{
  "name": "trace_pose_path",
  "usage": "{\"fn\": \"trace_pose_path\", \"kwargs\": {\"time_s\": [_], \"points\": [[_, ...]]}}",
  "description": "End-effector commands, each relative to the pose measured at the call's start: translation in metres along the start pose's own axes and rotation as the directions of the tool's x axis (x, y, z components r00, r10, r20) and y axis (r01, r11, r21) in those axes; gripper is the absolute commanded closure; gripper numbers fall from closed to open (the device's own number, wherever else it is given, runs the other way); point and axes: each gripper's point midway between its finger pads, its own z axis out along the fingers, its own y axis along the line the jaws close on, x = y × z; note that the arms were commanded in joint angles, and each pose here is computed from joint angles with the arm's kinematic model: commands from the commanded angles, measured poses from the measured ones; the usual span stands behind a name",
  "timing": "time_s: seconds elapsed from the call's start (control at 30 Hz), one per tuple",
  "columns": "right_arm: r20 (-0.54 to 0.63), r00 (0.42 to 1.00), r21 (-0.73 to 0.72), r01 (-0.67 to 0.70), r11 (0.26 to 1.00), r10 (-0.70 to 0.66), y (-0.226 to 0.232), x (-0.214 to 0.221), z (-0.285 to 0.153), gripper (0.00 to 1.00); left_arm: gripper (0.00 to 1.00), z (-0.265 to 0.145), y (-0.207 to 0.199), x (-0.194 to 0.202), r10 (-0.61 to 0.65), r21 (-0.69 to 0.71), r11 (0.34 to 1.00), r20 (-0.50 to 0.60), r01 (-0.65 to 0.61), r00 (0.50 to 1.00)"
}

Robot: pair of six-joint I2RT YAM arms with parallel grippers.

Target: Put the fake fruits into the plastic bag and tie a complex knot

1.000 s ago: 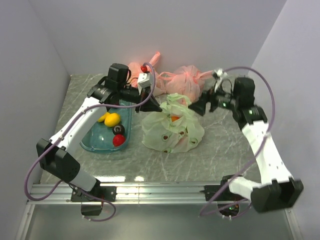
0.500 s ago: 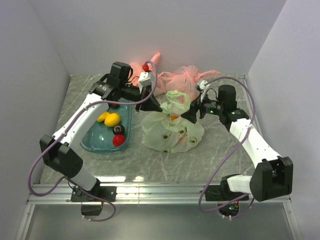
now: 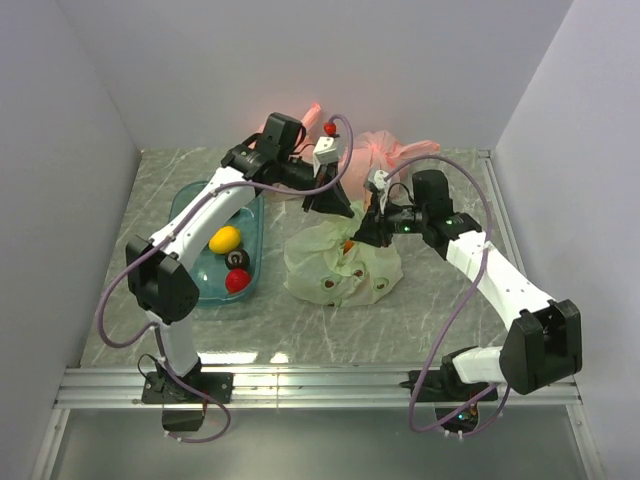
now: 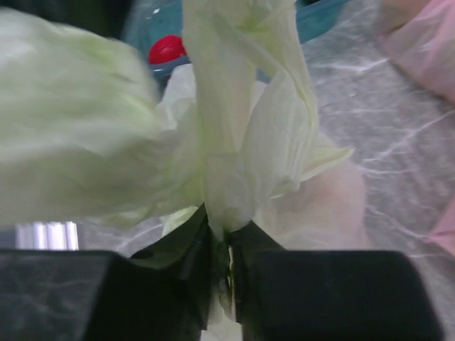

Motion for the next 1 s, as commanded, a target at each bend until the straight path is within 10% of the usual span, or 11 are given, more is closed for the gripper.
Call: {"fn": "trace_pose_path", "kwargs": {"time_s": [0.0, 0.17, 0.83, 0.97], "points": [[0.010, 0.999, -0.057, 0.048, 0.997, -0.048, 0.011, -0.018, -0.002, 0.73, 1.00, 0.000, -0.002, -0.025, 0.062, 0.032, 0.997, 0.054, -0.064, 0.997], [0.026, 0.999, -0.080, 0.043, 0.996, -0.042, 0.012, -0.028, 0.000, 0.39, 1.00, 0.002, -0.001, -0.022, 0.043, 0.018, 0.999, 0.082, -0.045, 0.996], [0.068, 0.998, -0.145, 0.008, 0.989, 0.002, 0.016, -0.038, 0.015, 0.39, 1.00, 0.008, 0.002, -0.028, 0.110, -0.042, 0.993, 0.109, -0.106, 0.988], [0.076, 0.995, -0.153, -0.046, 0.987, 0.058, 0.012, -0.043, 0.021, 0.51, 1.00, 0.016, -0.001, -0.028, 0.117, -0.059, 0.992, 0.115, -0.111, 0.986]]}}
